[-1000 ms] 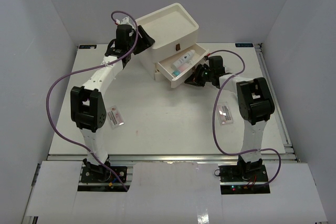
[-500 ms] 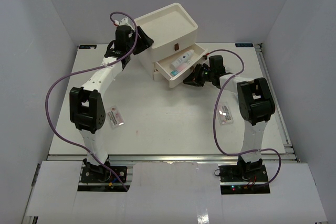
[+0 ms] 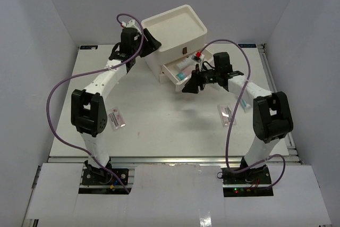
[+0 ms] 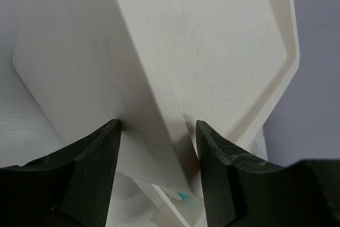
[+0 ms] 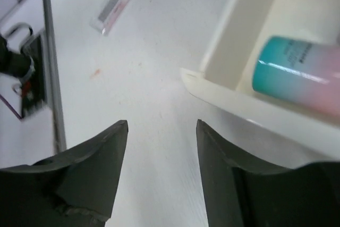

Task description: Organize the makeup

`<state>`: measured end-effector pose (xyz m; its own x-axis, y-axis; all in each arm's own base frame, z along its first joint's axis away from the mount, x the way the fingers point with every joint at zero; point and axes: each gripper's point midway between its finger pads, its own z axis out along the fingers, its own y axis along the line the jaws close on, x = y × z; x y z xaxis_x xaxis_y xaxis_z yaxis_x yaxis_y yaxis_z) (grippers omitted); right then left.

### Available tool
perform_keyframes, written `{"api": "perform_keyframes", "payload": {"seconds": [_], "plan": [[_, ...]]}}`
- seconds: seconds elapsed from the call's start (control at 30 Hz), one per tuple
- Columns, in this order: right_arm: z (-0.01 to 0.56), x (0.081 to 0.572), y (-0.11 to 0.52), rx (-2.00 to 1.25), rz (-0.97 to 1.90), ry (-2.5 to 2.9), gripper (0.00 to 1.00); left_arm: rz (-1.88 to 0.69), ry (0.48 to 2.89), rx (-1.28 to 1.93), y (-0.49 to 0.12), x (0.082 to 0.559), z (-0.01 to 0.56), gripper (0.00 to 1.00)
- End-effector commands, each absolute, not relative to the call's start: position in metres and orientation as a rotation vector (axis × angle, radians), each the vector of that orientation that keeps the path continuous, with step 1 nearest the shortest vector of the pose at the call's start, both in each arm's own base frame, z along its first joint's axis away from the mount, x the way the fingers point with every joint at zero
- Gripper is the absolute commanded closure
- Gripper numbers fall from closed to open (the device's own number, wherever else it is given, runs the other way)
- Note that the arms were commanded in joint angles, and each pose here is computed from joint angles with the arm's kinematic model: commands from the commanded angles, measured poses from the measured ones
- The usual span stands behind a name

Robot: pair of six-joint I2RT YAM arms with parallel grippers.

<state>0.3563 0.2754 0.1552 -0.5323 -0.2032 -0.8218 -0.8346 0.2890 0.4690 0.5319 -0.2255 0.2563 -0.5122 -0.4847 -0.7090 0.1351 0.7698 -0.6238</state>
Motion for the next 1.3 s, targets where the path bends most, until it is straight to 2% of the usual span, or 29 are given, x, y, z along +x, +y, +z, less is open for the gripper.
{"api": "perform_keyframes", "payload": {"seconds": [0.0,0.13,0.23,0.4,0.6,0.77,0.93,1.27], "plan": [[0.188,0.334,0.253,-1.436,0.971,1.553,0.34,-1.160,2.165,0.026,-0.322,0.445,0.240,0.61],[0.217,0.347,0.235,-1.690,0.587,1.298,0.22,-1.151,2.168,0.027,-0.321,0.446,0.238,0.61],[0.224,0.362,0.228,-1.747,0.426,1.244,0.17,-1.149,2.167,0.028,-0.321,0.446,0.238,0.61],[0.214,0.360,0.233,-1.749,0.471,1.350,0.18,-1.153,2.169,0.017,-0.322,0.447,0.238,0.60],[0.195,0.348,0.211,-1.833,0.382,1.407,0.16,-1.147,2.153,0.012,-0.322,0.452,0.245,0.58],[0.209,0.354,0.194,-1.776,0.301,1.464,0.20,-1.144,2.150,0.010,-0.323,0.455,0.247,0.58],[0.207,0.387,0.165,-1.572,0.165,1.636,0.37,-1.138,2.154,0.005,-0.321,0.453,0.245,0.55],[0.219,0.462,0.130,-1.321,0.000,1.758,0.37,-1.121,2.136,-0.023,-0.305,0.453,0.243,0.50]]}}
